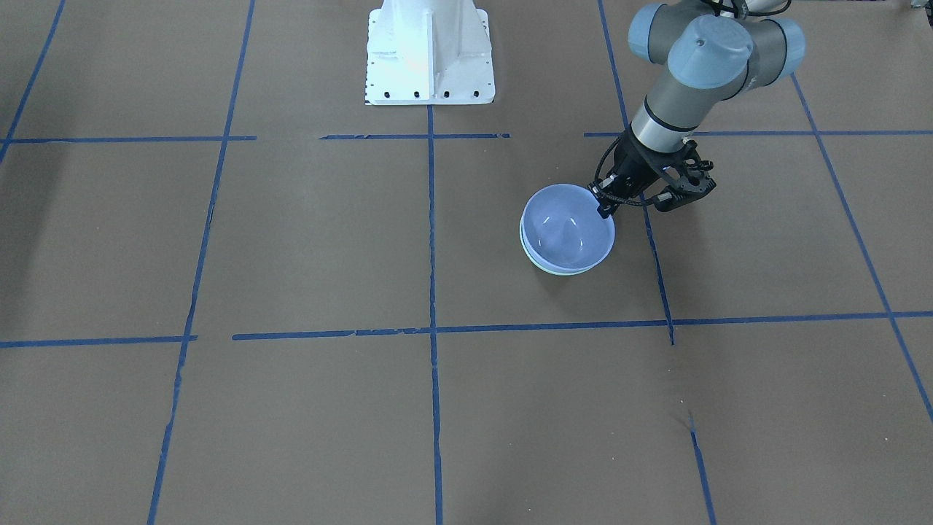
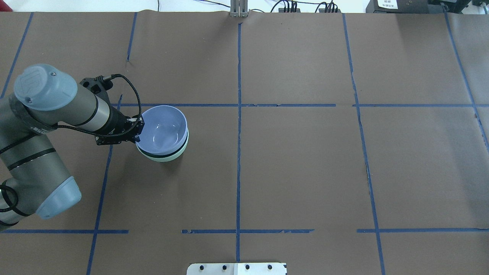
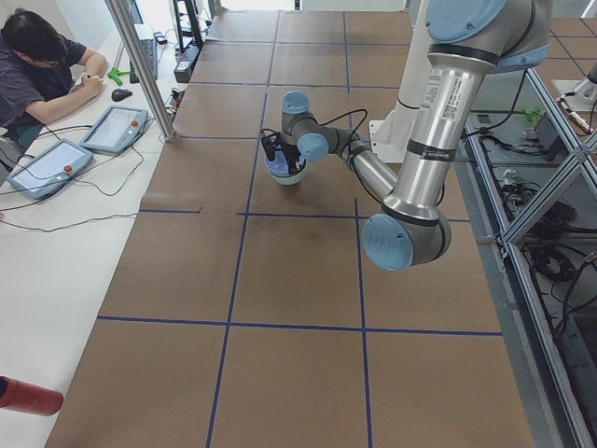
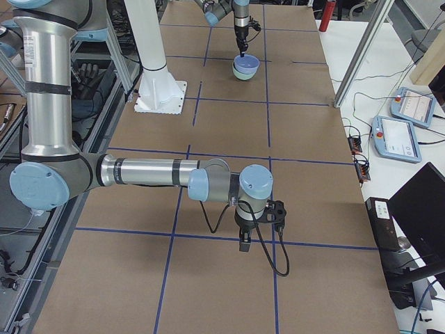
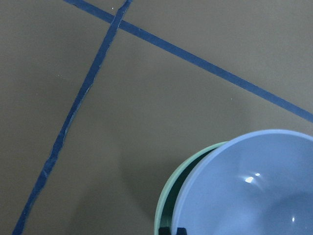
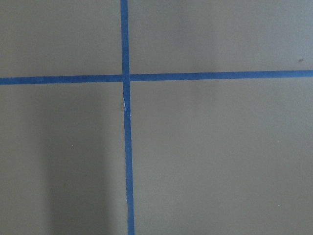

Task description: Stack blue bowl on green bowl

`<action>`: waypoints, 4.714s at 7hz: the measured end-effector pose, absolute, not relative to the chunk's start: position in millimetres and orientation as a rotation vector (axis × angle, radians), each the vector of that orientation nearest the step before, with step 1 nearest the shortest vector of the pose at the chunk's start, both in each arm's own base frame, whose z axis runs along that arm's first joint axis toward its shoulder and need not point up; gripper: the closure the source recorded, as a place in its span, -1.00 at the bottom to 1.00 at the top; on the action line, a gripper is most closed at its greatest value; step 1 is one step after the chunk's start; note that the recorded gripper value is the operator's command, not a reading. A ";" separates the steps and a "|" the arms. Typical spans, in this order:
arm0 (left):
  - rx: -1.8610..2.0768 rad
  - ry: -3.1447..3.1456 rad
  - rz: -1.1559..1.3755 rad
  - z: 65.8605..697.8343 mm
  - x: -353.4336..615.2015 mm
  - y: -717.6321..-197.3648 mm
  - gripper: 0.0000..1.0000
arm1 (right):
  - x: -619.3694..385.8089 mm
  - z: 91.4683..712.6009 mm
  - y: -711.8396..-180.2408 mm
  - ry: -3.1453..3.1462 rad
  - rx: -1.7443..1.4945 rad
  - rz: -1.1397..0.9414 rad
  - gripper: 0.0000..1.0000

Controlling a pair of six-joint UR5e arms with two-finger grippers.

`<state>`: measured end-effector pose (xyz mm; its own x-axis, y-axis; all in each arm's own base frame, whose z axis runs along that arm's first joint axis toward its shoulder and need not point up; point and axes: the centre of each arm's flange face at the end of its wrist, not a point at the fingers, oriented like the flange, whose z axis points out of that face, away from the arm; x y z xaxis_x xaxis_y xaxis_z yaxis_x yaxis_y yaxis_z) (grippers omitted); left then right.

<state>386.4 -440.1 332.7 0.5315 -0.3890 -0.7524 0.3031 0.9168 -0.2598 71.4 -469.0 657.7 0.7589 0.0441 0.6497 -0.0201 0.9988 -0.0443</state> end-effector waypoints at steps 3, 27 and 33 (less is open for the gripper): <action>-0.097 0.922 -0.402 336.7 385.7 -436.0 1.00 | 71.4 657.9 -468.8 -0.708 -0.035 0.035 -1.00; 0.131 0.805 0.121 641.3 -79.4 -405.9 -1.00 | 71.3 657.8 -468.9 -0.708 -0.036 0.035 -1.00; 0.141 0.805 0.126 637.5 -79.7 -404.9 -1.00 | 71.2 657.9 -468.8 -0.708 -0.036 0.035 -1.00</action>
